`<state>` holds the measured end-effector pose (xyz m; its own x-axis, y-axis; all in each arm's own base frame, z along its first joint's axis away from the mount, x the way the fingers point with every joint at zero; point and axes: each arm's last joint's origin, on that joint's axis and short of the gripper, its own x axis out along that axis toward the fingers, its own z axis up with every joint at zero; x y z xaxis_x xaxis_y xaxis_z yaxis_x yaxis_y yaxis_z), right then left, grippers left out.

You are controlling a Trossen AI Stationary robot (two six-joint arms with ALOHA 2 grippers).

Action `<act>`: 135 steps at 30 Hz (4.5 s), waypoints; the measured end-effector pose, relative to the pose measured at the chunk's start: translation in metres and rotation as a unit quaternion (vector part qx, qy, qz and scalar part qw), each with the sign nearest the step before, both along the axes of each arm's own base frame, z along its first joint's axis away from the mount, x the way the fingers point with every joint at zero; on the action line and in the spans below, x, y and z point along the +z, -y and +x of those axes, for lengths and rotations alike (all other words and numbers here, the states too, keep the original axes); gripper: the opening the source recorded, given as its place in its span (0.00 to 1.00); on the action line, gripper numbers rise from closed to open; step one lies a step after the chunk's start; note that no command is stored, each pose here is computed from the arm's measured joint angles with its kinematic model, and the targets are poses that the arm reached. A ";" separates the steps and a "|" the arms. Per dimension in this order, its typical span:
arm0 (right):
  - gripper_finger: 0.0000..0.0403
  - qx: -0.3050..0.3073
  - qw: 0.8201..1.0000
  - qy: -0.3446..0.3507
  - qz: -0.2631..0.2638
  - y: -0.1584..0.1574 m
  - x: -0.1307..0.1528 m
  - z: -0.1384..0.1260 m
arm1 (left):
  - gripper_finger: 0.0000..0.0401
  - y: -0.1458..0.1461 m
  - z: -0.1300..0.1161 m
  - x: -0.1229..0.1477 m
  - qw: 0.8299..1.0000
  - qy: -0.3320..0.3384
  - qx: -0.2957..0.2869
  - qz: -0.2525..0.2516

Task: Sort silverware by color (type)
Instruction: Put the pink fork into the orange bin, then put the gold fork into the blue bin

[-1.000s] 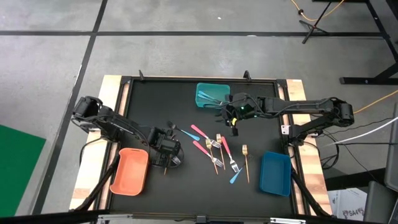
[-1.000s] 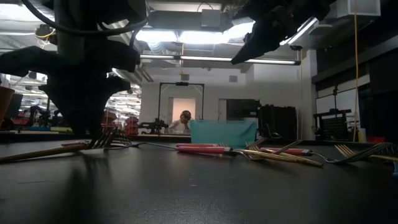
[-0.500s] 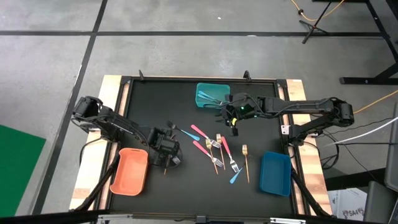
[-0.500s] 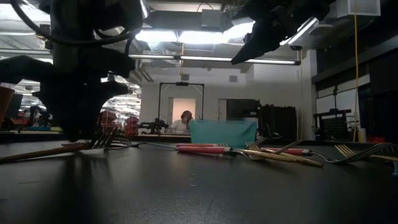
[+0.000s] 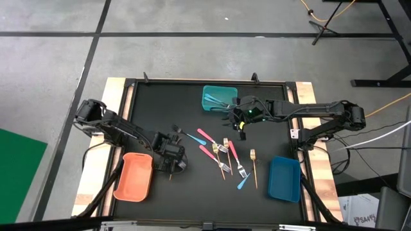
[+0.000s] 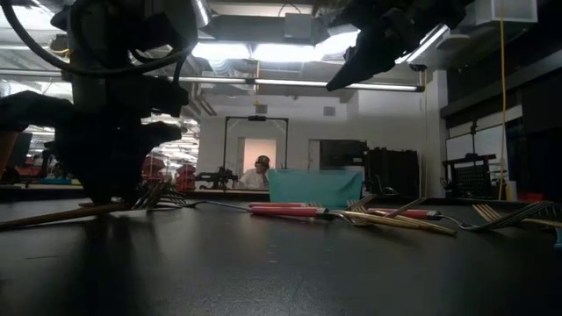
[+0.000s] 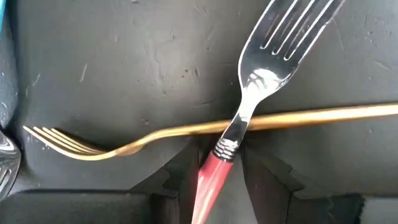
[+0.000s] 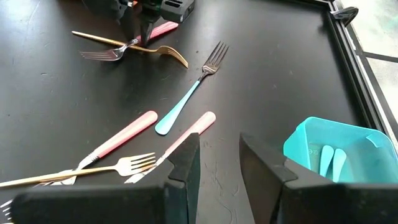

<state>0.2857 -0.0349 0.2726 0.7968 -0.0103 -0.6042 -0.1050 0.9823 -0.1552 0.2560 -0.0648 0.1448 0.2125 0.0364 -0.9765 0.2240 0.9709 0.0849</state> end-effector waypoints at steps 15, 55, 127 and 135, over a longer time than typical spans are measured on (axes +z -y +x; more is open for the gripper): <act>0.25 0.000 1.000 0.000 0.000 0.000 0.000 0.000 | 0.15 0.000 0.000 -0.001 1.000 0.006 0.000 -0.003; 0.25 0.001 1.000 -0.002 0.001 0.000 0.000 0.000 | 0.10 0.036 0.036 0.160 0.927 0.039 0.341 -0.148; 0.25 0.001 1.000 -0.003 0.002 0.000 -0.001 0.000 | 0.27 0.125 -0.089 0.063 0.731 -0.034 0.682 0.009; 0.25 0.001 1.000 -0.003 0.002 0.000 -0.001 0.000 | 0.29 0.124 -0.088 0.063 0.731 -0.030 0.682 0.009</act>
<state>0.2856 -0.0348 0.2719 0.7935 -0.0064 -0.6085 -0.1080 0.9826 -0.1513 0.1675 -0.1891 0.2075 -0.0769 0.1869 -0.9794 -0.9469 0.2940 0.1305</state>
